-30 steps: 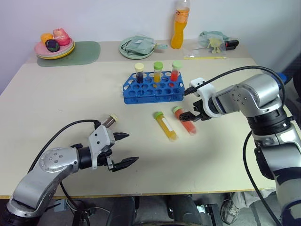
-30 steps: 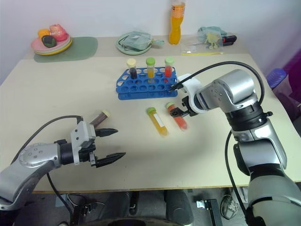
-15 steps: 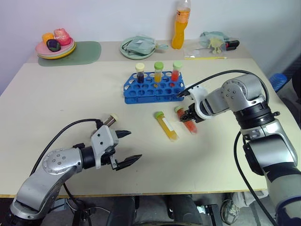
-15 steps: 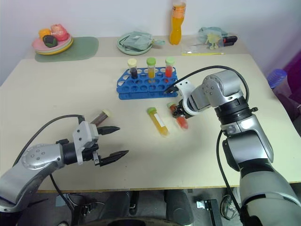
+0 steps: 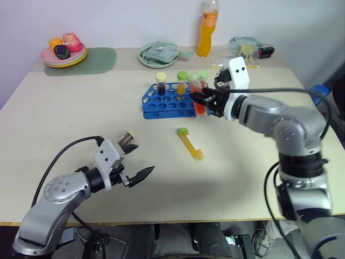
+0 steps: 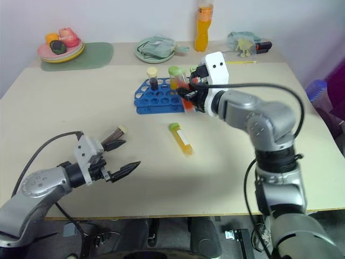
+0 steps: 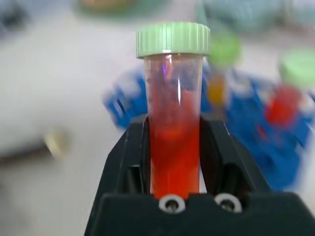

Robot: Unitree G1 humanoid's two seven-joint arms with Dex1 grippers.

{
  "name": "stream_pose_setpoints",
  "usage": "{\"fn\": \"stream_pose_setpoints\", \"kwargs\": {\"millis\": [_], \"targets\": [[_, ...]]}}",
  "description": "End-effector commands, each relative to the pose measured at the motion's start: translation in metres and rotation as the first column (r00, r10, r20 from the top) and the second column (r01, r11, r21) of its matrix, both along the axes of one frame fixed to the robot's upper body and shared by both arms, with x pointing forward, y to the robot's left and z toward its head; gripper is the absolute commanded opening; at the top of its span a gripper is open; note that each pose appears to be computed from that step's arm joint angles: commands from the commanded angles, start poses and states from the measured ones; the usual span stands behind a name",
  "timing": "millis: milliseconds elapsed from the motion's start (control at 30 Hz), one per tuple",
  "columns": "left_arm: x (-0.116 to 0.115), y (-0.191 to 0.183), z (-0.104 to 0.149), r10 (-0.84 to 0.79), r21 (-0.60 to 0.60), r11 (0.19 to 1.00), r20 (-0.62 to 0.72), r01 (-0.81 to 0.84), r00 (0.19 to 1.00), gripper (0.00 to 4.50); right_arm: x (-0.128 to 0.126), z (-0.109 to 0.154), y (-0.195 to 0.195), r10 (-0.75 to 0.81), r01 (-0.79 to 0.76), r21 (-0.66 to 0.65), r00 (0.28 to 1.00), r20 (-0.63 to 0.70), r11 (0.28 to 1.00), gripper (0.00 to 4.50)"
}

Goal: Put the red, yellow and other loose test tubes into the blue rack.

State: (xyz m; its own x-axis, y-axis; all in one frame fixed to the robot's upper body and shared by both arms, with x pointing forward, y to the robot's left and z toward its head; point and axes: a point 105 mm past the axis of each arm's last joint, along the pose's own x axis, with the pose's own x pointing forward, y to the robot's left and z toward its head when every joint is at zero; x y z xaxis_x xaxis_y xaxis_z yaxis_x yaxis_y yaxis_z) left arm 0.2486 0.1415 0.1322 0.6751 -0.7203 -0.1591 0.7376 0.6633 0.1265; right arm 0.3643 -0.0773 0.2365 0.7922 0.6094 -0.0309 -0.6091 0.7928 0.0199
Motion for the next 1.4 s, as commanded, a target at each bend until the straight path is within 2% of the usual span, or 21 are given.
{"fn": "stream_pose_setpoints", "kwargs": {"millis": [33,233,433,633,1233,1267,1333,1400], "targets": [[0.008,-0.008,0.013,0.009,-0.035,0.999,0.075,-0.007,0.997,4.5,0.016,0.018,-0.002,-0.118,0.1,0.081,0.959,0.259,0.992,1.16],[0.012,-0.014,0.02,-0.005,-0.048,0.999,0.1,0.009,0.995,4.5,0.043,-0.004,-0.014,-0.257,0.218,0.147,0.905,0.34,0.965,1.16],[0.008,-0.017,0.033,-0.011,-0.07,0.997,0.122,0.02,0.992,4.5,0.06,-0.024,-0.028,-0.33,0.292,0.159,0.876,0.352,0.943,1.16],[0.007,-0.018,0.037,-0.013,-0.059,0.998,0.12,0.021,0.993,4.5,0.068,-0.038,-0.032,-0.361,0.33,0.145,0.866,0.348,0.933,1.16],[0.004,-0.013,0.032,-0.007,-0.052,0.999,0.11,0.013,0.994,4.5,0.074,-0.05,-0.021,-0.363,0.323,0.17,0.867,0.34,0.931,1.16],[0.004,-0.013,0.032,-0.006,-0.052,0.999,0.111,0.012,0.994,4.5,0.073,-0.051,-0.02,-0.362,0.321,0.173,0.868,0.341,0.931,1.95],[0.004,-0.013,0.032,-0.006,-0.051,0.999,0.112,0.012,0.994,4.5,0.073,-0.049,-0.019,-0.356,0.306,0.192,0.87,0.341,0.932,2.75],[0.004,-0.012,0.032,-0.005,-0.05,0.999,0.113,0.01,0.994,4.5,0.07,-0.044,-0.02,-0.355,0.295,0.21,0.861,0.364,0.932,3.83]]}}
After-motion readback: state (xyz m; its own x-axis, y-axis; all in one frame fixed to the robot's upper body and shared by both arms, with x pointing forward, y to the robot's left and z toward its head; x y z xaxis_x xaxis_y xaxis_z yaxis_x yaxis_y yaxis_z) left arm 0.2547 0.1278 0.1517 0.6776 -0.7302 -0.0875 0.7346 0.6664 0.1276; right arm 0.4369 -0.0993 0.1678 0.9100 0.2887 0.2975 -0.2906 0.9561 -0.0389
